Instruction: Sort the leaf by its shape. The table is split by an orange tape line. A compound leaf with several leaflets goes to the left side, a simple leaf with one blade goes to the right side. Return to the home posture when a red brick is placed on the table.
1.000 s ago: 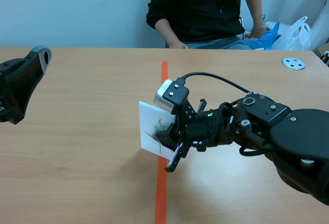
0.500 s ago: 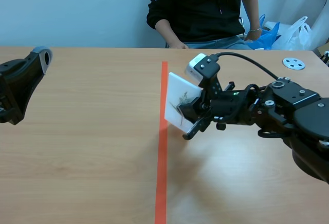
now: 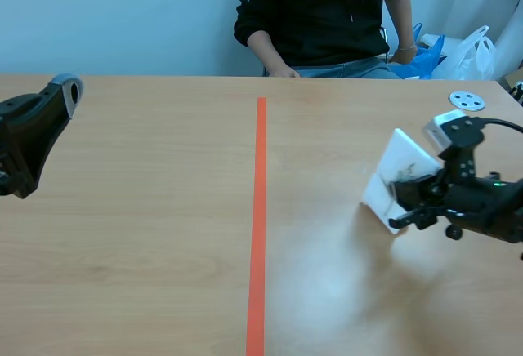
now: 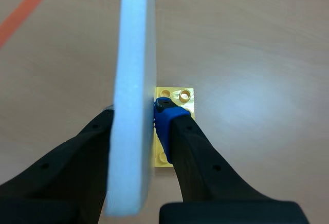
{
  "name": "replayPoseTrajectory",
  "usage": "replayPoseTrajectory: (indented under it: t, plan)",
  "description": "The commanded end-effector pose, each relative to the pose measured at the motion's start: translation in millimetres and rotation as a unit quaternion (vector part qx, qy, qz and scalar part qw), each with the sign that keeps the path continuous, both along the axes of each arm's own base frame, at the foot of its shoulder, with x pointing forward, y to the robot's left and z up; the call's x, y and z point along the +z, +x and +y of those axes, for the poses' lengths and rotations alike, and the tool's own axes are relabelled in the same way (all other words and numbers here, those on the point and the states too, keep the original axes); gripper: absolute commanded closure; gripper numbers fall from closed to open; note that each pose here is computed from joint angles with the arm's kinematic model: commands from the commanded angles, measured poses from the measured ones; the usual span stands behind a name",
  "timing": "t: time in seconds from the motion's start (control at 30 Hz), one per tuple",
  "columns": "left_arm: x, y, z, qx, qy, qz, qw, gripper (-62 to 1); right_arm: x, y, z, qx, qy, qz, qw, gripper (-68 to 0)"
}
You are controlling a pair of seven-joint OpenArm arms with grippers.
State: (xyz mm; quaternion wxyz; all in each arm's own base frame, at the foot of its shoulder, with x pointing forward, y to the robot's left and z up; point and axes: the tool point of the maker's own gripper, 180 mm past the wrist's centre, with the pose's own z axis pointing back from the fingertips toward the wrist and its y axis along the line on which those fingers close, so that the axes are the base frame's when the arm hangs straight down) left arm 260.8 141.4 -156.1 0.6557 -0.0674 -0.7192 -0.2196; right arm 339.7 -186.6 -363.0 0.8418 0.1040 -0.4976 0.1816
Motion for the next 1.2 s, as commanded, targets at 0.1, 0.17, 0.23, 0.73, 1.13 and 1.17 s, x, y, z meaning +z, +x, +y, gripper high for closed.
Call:
replayPoseTrajectory:
  t: [0.1,0.17,0.23,0.73,1.13,1.17]
  plan:
    - [8.7,-0.7,-2.5,-0.006,-0.006,-0.014,0.9999,-54.2,35.0,-2.6,-74.4,-0.071,-0.028,-0.042,0.9962,-7.5]
    - [8.6,-0.9,-3.5,-0.010,-0.003,-0.014,0.9998,-54.2,40.2,-12.0,-102.2,-0.104,-0.032,-0.046,0.9931,-7.5]
    - [8.7,-0.9,-3.7,-0.011,-0.001,-0.014,0.9998,-54.2,47.0,-21.4,-126.8,-0.134,-0.035,-0.054,0.9889,-7.7]
    - [8.2,-1.7,-5.6,-0.018,0.000,-0.012,0.9998,-54.2,43.1,-61.7,-206.6,-0.284,-0.078,-0.056,0.9540,-7.7]
    - [7.9,-2.0,-6.9,-0.025,0.005,-0.011,0.9996,-54.2,22.8,-76.5,-217.6,-0.323,-0.069,-0.053,0.9424,-7.7]
    - [7.5,-2.3,-6.9,-0.025,0.005,-0.010,0.9996,-54.2,22.4,-76.6,-217.1,-0.324,-0.068,-0.053,0.9423,-7.7]
